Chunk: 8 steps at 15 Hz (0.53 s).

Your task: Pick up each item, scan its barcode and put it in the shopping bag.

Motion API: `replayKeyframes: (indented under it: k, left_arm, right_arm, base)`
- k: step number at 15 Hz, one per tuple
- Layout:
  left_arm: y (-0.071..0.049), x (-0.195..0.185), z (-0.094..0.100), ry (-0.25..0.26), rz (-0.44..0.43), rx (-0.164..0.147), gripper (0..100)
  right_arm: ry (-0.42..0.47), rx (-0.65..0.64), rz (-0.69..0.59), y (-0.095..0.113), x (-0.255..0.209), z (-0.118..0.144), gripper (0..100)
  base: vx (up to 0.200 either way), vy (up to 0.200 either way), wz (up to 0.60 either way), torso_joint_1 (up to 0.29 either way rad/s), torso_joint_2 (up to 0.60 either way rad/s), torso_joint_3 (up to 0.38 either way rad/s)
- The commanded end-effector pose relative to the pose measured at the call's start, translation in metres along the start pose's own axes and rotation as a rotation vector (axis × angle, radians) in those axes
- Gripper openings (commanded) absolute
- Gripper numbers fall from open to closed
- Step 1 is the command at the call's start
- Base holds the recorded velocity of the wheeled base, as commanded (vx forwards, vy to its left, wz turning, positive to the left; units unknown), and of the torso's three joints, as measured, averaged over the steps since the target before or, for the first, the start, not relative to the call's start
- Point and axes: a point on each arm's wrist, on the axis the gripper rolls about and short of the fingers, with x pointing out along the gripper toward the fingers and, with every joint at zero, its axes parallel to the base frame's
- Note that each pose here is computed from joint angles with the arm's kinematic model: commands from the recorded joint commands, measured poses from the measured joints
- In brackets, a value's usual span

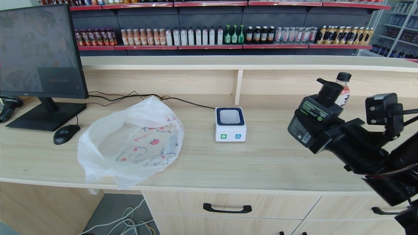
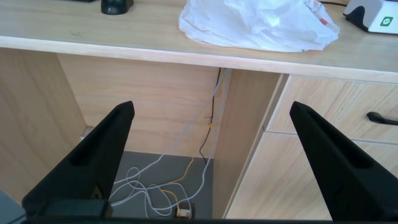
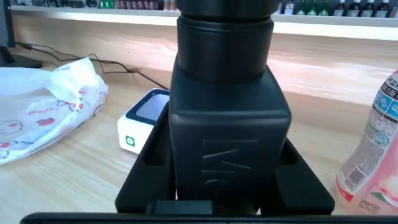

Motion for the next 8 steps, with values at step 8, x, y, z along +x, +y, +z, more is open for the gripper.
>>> replayKeyframes:
  k: [8]
  left_arm:
    - [0.0, 0.0, 0.0, -0.001, 0.0, 0.0, 100]
  right_arm:
    - [-0.018, 0.327, 0.272, 0.038, -0.031, 0.02, 0]
  base:
    - [0.0, 0.0, 0.0, 0.0, 0.0, 0.0]
